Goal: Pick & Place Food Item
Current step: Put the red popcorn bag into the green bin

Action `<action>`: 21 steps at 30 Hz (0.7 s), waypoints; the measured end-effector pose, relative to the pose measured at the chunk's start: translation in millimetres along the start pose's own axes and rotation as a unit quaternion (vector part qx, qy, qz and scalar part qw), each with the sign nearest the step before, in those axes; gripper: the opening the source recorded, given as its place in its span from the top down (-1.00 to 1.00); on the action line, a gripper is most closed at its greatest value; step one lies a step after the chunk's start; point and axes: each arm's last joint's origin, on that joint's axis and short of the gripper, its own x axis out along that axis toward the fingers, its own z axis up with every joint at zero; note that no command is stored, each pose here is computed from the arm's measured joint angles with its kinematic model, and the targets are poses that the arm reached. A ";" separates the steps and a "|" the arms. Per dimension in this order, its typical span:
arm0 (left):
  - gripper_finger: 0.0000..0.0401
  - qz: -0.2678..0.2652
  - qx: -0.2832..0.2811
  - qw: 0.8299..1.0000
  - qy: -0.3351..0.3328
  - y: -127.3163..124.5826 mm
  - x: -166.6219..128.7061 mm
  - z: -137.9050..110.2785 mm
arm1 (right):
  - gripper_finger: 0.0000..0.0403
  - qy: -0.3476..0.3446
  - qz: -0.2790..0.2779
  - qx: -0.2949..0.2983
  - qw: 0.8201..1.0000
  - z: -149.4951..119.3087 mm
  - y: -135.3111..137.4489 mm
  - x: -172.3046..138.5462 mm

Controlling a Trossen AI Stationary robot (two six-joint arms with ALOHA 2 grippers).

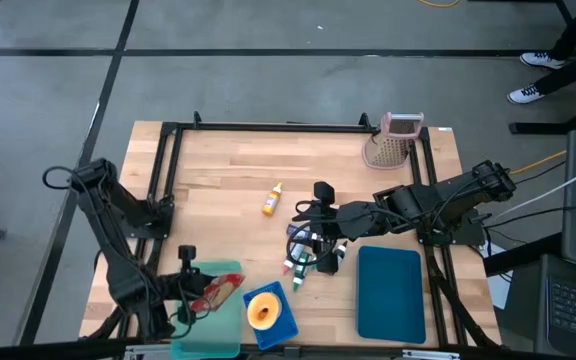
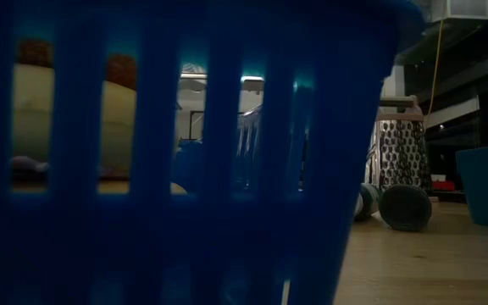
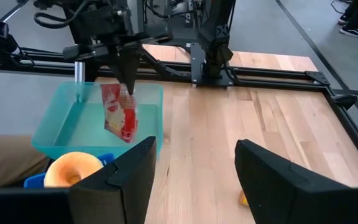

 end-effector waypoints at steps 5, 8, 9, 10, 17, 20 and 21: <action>0.99 -0.013 -0.044 0.999 0.012 -8.1 -1.9 -6.7 | -0.08 0.000 0.000 -0.007 1.000 0.0 0.0 0.0; 0.99 -0.025 -0.073 0.997 0.016 -12.9 -4.0 -9.6 | -0.08 0.000 0.000 -0.017 1.000 0.0 -0.1 0.0; 0.99 -0.030 -0.082 0.996 0.019 -15.1 -4.2 -10.5 | -0.08 0.000 0.000 -0.021 1.000 0.0 -0.1 0.0; 0.99 -0.036 -0.091 0.995 0.023 -17.1 -4.6 -11.4 | -0.08 0.000 0.000 -0.024 1.000 0.0 -0.1 0.0; 0.99 -0.055 -0.136 0.987 0.065 -34.1 5.4 -18.6 | -0.08 0.001 0.018 -0.041 0.999 -0.1 0.9 0.0; 0.96 -0.040 -0.139 0.986 0.079 -41.7 14.4 -24.7 | -0.08 0.002 0.026 -0.051 0.998 -0.2 1.4 0.0; 0.93 -0.034 -0.137 0.987 0.082 -43.0 16.7 -26.4 | -0.08 0.002 0.026 -0.054 0.998 -0.2 1.5 0.0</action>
